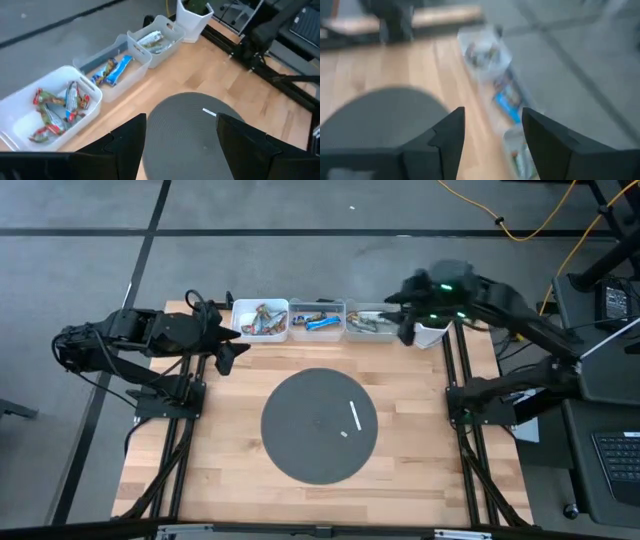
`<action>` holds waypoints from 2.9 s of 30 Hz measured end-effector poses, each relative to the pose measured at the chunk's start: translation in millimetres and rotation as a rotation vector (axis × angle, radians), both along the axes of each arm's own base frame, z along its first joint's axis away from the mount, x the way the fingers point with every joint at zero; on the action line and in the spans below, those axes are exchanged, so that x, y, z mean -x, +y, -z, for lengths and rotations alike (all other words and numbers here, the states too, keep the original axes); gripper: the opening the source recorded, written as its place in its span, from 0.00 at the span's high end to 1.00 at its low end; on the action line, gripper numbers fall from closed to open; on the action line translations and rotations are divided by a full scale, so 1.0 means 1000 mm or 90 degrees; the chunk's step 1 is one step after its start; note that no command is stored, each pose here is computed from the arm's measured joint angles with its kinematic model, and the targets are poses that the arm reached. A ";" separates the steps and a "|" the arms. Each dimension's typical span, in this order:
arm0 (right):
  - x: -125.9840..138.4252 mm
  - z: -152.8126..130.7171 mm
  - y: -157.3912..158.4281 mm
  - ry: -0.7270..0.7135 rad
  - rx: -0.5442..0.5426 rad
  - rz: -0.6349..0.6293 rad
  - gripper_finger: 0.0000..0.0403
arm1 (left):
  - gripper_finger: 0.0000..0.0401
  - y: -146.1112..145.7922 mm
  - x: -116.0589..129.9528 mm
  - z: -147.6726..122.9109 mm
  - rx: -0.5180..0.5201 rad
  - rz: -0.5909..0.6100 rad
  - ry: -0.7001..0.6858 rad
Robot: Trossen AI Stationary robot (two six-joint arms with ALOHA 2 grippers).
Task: Pick and place Granola Bars by type
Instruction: Return to Home Position
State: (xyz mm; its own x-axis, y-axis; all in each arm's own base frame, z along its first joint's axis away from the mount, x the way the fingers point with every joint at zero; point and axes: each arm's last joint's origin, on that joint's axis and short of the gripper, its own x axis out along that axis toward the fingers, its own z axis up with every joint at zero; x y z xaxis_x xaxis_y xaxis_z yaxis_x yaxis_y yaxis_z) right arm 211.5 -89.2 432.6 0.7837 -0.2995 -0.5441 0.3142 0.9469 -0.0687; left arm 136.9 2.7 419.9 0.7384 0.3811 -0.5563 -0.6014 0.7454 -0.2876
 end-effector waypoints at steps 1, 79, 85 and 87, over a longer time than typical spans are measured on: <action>0.008 -0.008 0.008 -0.025 0.020 0.011 0.51 | 0.43 0.000 0.000 0.000 0.008 -0.007 -0.003; -0.014 0.081 0.141 -0.350 0.070 -0.320 0.53 | 0.43 0.002 0.039 0.251 -0.238 0.239 -0.338; 0.003 0.139 0.098 -0.363 0.005 -0.234 0.53 | 0.43 0.002 0.039 0.251 -0.238 0.239 -0.338; 0.011 0.147 0.087 -0.377 -0.027 -0.244 0.53 | 0.43 0.002 0.039 0.251 -0.238 0.239 -0.338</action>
State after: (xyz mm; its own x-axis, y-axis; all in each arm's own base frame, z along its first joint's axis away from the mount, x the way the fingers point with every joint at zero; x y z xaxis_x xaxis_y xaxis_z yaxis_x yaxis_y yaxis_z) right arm 200.8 -2.5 285.5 0.9976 0.0691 0.0008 -0.0691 0.9964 0.0494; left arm 97.5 5.0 168.8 0.9891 0.1444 0.0285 -0.1383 0.9780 -0.1559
